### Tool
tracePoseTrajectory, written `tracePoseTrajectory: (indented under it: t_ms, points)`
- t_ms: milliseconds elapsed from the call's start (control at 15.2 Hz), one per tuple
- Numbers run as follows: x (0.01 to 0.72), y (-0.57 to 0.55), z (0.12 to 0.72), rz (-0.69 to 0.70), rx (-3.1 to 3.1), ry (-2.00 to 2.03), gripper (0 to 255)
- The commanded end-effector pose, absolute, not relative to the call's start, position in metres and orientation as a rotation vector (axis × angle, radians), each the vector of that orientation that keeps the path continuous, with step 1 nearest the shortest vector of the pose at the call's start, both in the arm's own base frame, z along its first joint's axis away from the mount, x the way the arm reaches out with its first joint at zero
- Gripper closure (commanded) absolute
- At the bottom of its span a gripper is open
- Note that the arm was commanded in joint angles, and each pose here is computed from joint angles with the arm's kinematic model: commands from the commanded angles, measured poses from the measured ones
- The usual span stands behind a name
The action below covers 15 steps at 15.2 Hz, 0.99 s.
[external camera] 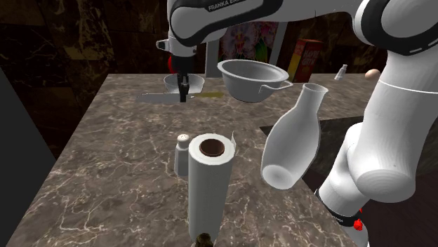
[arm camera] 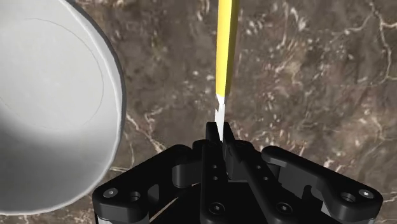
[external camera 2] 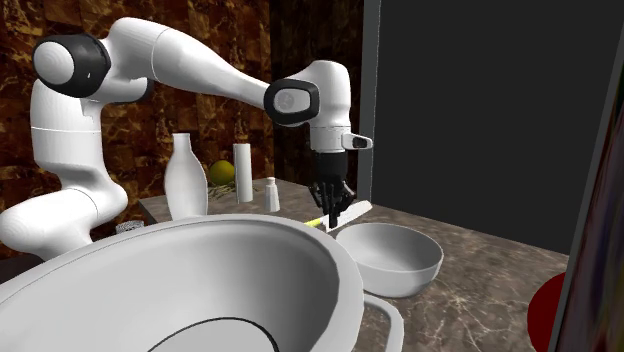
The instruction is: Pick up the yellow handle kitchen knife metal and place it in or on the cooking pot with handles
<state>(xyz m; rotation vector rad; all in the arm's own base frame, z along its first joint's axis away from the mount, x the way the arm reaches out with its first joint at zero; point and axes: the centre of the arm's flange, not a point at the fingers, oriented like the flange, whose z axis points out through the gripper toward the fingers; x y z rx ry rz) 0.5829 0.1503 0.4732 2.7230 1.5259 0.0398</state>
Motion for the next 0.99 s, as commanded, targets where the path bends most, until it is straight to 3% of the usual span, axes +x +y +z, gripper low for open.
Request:
tracePoseTrajectory:
  t_ms: [0,924]
  points:
    - [0.583,0.150,0.485,0.039,2.723,1.526,255]
    - [0.583,0.150,0.559,0.039,2.723,1.526,255]
